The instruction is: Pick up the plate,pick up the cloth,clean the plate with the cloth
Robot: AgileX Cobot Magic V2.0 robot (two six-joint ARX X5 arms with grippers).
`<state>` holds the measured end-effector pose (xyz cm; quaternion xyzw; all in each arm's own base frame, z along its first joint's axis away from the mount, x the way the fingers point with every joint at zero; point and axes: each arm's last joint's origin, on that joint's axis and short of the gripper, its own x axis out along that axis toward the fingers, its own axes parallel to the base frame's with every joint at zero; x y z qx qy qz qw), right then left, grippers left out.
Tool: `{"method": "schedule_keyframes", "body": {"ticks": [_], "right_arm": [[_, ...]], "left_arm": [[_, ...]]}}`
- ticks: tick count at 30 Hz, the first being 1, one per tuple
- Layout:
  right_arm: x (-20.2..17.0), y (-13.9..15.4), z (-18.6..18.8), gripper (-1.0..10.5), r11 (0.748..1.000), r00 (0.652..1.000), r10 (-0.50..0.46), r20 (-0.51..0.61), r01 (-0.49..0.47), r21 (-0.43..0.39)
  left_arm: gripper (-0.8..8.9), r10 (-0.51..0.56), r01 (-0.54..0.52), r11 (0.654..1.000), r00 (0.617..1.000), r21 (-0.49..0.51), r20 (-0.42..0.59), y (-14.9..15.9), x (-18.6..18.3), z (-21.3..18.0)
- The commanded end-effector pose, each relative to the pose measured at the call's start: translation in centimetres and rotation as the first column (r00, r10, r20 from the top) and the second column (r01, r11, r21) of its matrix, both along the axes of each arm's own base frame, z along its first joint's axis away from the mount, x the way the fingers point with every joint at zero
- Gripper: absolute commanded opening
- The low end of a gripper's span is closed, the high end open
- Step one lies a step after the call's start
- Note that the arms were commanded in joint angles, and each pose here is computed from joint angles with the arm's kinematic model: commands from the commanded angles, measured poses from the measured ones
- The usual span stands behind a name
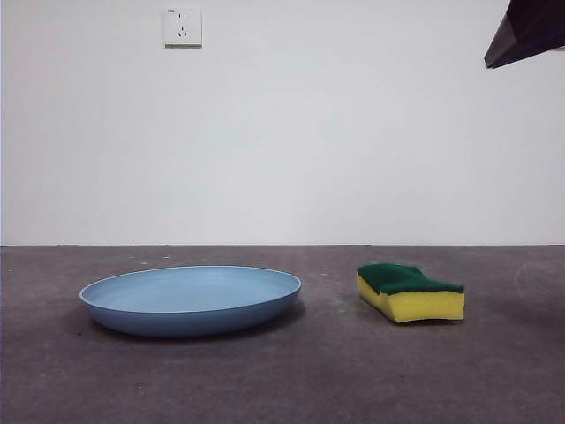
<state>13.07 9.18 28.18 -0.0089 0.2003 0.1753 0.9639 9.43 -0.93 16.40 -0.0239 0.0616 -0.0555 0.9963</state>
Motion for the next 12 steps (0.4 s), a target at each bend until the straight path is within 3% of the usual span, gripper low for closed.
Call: {"method": "schedule_keyframes", "body": {"ticks": [1,6,12], "right_arm": [[-0.01,-0.02,-0.03,0.0,1.0,1.0,-0.007,0.003,0.007,0.012],[-0.01,-0.02,-0.03,0.0,1.0,1.0,-0.007,0.003,0.007,0.012],[-0.01,-0.02,-0.03,0.0,1.0,1.0,-0.007,0.002,0.007,0.012]], "left_arm": [[-0.03,-0.003,0.003,1.0,1.0,0.009,-0.01,0.0,0.12,-0.92],[-0.03,0.001,0.001,1.0,0.998,0.018,-0.064,0.02,0.12,-1.75],[-0.03,-0.003,0.004,1.0,0.998,0.015,-0.058,0.0,0.13,-1.69]]}}
